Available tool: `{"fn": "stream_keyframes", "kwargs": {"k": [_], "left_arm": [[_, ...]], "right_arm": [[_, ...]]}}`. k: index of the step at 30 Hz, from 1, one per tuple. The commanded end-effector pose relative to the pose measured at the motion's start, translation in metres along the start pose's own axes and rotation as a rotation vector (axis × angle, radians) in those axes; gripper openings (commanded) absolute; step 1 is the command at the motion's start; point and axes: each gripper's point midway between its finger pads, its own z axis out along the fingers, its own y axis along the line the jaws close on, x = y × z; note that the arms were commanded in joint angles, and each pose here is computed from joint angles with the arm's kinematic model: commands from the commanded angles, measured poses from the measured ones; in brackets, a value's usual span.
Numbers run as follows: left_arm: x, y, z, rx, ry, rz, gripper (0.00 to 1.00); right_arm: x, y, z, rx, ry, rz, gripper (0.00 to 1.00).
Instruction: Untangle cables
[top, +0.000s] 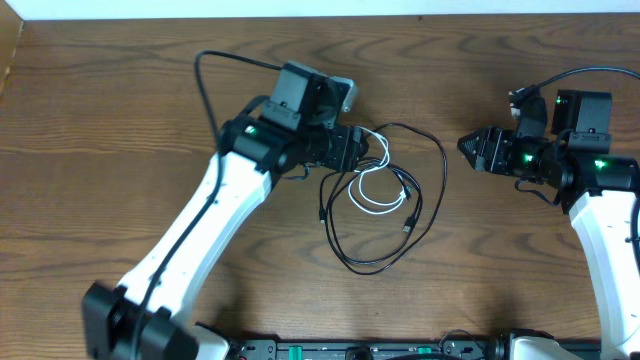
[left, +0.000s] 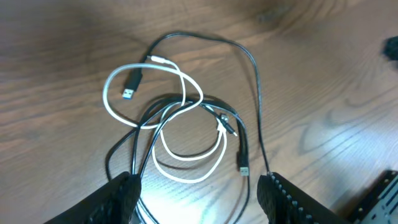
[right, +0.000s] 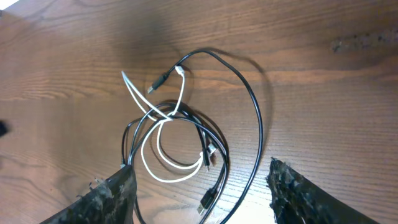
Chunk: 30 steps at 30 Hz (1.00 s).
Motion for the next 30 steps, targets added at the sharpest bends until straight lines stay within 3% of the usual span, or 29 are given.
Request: {"fn": "stream_keyframes", "kwargs": {"k": [1,13,22,27,30], "left_arm": [[0.001,0.002,0.033,0.031,0.048,0.021,0.65],[-0.031,0.024,0.147,-0.026,-0.089,-0.260,0.65],[-0.013,0.035,0.191,-0.131,-0.090,-0.290,0.64],[-0.010,0.024,0.196,-0.117,-0.087,-0.272,0.46],[-0.011,0.023,0.195,-0.114,-0.090,-0.268,0.11]], "right_arm": [[0.001,0.001,0.001,0.000,0.007,0.010,0.65],[0.009,-0.015,0.000,0.088,0.032,0.030,0.66],[0.010,-0.016,0.000,0.094,0.037,0.032,0.66],[0.010,-0.016,0.000,0.094,0.037,0.029,0.66],[0.010,-0.016,0.000,0.094,0.037,0.029,0.66]]}}
